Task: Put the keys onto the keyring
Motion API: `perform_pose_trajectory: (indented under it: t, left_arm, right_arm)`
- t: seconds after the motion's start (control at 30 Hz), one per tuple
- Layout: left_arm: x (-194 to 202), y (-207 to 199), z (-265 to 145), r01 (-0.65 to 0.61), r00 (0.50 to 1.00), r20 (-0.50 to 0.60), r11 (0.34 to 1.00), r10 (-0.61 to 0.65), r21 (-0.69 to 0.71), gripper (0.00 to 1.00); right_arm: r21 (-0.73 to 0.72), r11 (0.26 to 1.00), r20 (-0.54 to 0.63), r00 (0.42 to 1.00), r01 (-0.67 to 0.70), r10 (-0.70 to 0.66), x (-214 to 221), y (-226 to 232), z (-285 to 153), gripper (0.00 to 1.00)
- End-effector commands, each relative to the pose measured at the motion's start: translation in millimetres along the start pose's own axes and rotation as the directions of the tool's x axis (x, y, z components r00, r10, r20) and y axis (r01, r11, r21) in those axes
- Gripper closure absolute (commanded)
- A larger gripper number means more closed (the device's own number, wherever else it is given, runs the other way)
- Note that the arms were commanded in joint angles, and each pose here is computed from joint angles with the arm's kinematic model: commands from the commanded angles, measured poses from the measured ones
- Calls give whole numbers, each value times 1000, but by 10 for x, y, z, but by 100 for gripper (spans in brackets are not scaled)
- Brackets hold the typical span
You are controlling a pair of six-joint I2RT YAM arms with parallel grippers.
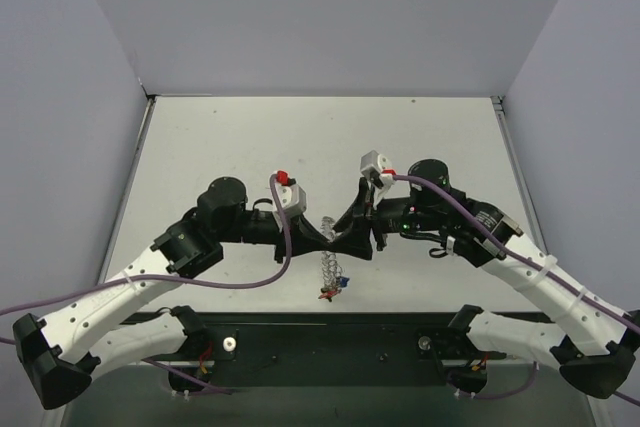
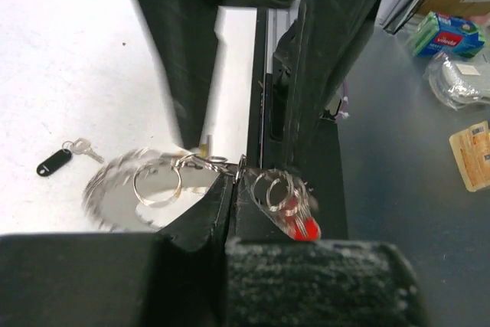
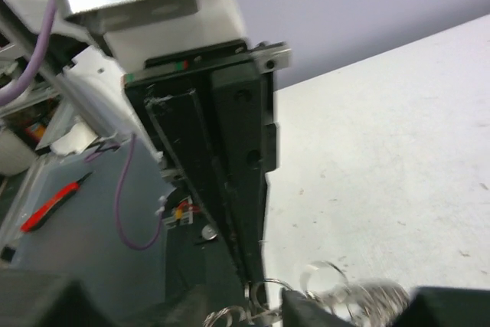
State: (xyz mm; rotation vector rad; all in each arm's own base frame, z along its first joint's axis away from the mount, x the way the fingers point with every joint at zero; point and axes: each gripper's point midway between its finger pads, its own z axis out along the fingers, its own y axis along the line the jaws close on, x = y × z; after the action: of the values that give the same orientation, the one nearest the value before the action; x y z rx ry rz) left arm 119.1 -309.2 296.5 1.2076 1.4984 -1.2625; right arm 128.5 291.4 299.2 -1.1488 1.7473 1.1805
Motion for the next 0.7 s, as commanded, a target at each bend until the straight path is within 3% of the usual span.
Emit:
perform_pose_trajectory:
  t: [0.0, 0.17, 0.3, 0.4, 0.5, 0.67]
  left_arm:
    - [-373, -131, -104, -67, 977, 200, 997, 73, -35, 100]
    - [-322, 48, -217, -17, 953, 296, 986, 67, -167, 100]
    - [-227, 218, -316, 58, 928, 369, 963, 45, -263, 100]
    - [-152, 295, -373, 79, 922, 385, 948, 48, -308, 100]
    - [-94, 338, -404, 81, 922, 382, 939, 57, -335, 100]
    - [-7, 402, -402, 87, 933, 358, 933, 47, -350, 100]
  right_arm:
    - [144, 984, 182, 975, 100, -126, -482, -159, -120, 38]
    - [260, 962, 262, 953, 82, -152, -520, -284, -269, 17]
    - [387, 922, 281, 953, -7, -111, -403, -568, -360, 9]
    - [456, 878, 288, 957, -149, 13, -188, -933, -396, 8]
    - [535, 783, 305, 937, -317, 171, 169, -1420, -480, 8]
    - [666, 554, 331, 864, -499, 380, 796, -2106, -641, 10]
